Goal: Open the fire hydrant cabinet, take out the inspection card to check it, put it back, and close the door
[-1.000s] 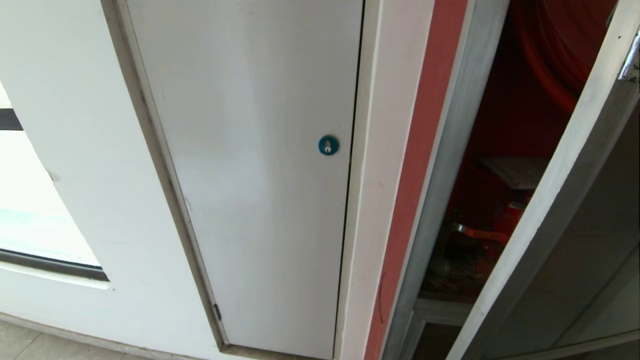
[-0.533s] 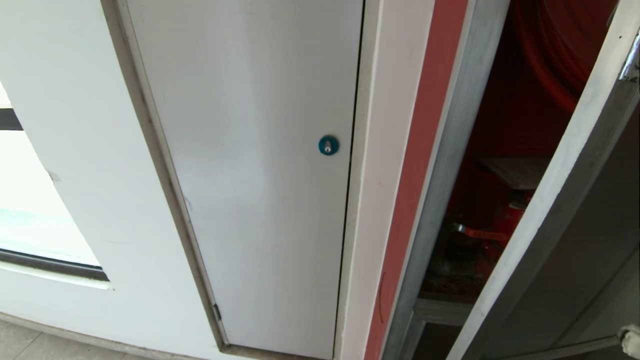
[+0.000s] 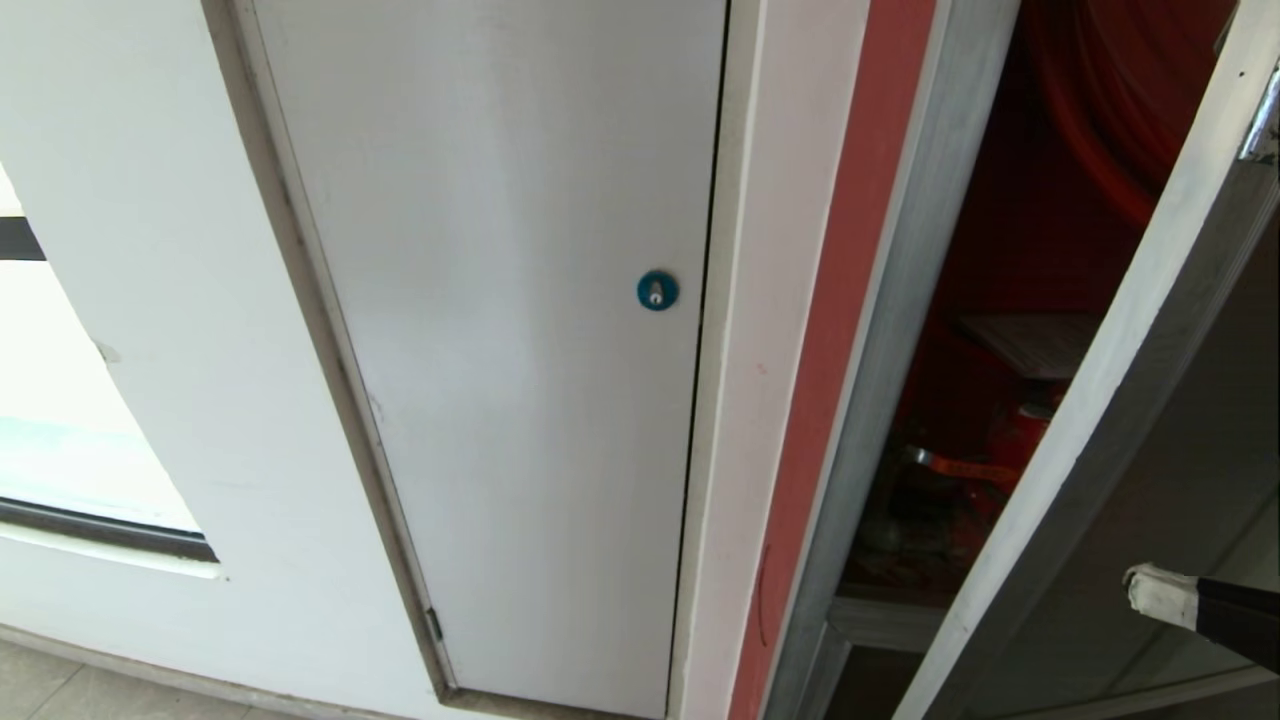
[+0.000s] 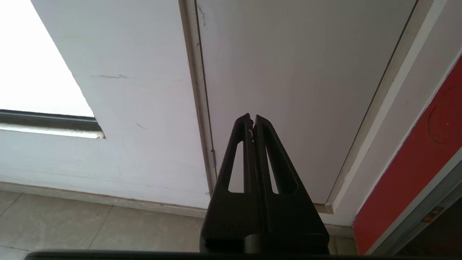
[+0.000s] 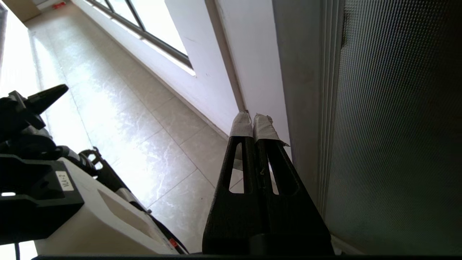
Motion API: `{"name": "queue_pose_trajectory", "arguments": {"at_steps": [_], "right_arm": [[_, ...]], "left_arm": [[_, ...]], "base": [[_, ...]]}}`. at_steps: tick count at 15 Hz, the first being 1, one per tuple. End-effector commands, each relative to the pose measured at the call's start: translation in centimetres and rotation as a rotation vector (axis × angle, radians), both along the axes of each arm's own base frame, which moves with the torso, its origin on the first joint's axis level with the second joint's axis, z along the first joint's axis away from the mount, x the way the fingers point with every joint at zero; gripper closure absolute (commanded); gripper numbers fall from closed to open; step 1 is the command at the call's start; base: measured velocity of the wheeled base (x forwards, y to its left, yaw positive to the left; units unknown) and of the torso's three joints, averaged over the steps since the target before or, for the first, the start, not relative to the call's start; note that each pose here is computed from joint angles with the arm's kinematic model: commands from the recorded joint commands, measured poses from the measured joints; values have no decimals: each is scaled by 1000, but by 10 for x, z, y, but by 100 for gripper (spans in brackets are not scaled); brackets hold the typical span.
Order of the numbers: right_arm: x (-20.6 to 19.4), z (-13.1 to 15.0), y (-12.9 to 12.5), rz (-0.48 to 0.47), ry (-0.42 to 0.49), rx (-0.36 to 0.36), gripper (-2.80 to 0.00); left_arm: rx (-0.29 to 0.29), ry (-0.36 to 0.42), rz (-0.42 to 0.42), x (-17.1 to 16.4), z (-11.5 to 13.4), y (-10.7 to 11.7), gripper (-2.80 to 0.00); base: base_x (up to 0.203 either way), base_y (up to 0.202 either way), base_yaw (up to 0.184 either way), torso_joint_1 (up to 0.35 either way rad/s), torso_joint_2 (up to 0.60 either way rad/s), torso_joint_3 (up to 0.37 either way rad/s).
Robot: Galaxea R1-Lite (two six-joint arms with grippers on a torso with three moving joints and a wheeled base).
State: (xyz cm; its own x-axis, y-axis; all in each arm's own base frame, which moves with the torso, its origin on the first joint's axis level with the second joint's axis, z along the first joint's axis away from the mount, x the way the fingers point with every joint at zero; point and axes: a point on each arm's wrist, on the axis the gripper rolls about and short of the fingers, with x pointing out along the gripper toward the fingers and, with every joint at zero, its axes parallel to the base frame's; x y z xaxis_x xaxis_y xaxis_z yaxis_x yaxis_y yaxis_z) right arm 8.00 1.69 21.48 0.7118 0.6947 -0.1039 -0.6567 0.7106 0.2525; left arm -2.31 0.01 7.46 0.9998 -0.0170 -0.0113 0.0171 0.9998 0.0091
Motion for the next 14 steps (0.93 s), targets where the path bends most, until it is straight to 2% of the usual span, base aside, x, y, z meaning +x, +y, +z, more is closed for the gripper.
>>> {"name": "queue_pose_trajectory", "arguments": {"at_steps": [1, 10, 14], "right_arm": [[16, -3, 0, -2, 40, 1, 0], [50, -4, 0, -84, 23, -12, 0], [63, -5, -1, -125, 46, -23, 0]], "left_arm": [[0, 3, 0, 0, 0, 0, 0], [0, 1, 0, 0, 0, 0, 0], [0, 1, 0, 0, 0, 0, 0]], "base": [[0, 0, 0, 0, 0, 0], [0, 0, 0, 0, 0, 0], [0, 0, 0, 0, 0, 0]]}}
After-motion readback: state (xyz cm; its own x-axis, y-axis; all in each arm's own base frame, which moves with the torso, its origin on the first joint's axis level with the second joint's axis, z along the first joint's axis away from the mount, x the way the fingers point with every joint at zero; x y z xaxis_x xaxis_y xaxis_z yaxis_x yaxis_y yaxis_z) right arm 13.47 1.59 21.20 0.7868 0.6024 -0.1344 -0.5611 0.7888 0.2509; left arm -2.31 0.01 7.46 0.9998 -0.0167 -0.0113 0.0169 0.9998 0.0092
